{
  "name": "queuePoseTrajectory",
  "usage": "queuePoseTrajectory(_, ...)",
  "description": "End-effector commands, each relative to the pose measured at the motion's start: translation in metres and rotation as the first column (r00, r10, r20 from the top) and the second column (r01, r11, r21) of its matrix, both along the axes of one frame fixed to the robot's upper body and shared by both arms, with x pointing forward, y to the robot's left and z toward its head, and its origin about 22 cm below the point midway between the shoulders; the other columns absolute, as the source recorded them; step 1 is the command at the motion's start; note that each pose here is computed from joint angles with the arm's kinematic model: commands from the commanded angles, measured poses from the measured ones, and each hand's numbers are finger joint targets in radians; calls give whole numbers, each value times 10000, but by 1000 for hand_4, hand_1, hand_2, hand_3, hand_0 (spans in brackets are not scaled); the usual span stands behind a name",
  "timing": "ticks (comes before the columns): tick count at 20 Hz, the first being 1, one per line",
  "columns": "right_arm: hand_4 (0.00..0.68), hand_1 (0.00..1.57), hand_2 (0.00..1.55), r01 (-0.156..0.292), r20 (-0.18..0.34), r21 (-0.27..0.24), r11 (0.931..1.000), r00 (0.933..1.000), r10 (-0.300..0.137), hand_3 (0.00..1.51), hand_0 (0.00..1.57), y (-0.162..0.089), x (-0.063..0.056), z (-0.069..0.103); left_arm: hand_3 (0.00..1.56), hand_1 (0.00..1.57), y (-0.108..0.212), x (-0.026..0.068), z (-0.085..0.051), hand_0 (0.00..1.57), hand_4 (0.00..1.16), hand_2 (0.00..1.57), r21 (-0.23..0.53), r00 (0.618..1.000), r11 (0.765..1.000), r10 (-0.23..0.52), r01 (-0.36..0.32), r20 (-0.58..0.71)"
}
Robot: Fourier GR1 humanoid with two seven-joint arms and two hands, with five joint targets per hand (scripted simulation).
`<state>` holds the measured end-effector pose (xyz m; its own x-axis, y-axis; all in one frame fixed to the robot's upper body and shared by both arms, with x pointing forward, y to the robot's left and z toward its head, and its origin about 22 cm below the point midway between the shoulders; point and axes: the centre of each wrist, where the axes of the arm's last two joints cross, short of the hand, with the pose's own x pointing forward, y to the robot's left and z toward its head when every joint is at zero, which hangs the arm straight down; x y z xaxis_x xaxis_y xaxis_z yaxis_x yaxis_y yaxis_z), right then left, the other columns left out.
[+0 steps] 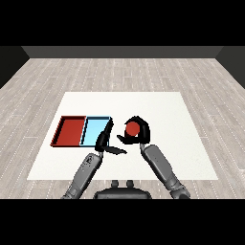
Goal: Pick the red can and put it in the red box
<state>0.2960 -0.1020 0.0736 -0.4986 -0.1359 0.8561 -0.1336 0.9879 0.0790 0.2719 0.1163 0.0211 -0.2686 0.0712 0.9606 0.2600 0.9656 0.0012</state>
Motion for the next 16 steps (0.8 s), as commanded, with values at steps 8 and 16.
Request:
queuePoseTrajectory(8,662,1469,1437,-559,53,83,9984,9984,559,1386,1469,-11,-22,30,0,0,-215,-18,-177,0,0,0,-243,9981,9993,-279,266,-547)
queuePoseTrajectory(16,644,1469,1432,-870,8,760,9933,9962,872,1399,1469,288,-48,71,0,0,-229,13,-106,0,0,0,-634,9957,9948,-829,802,-417)
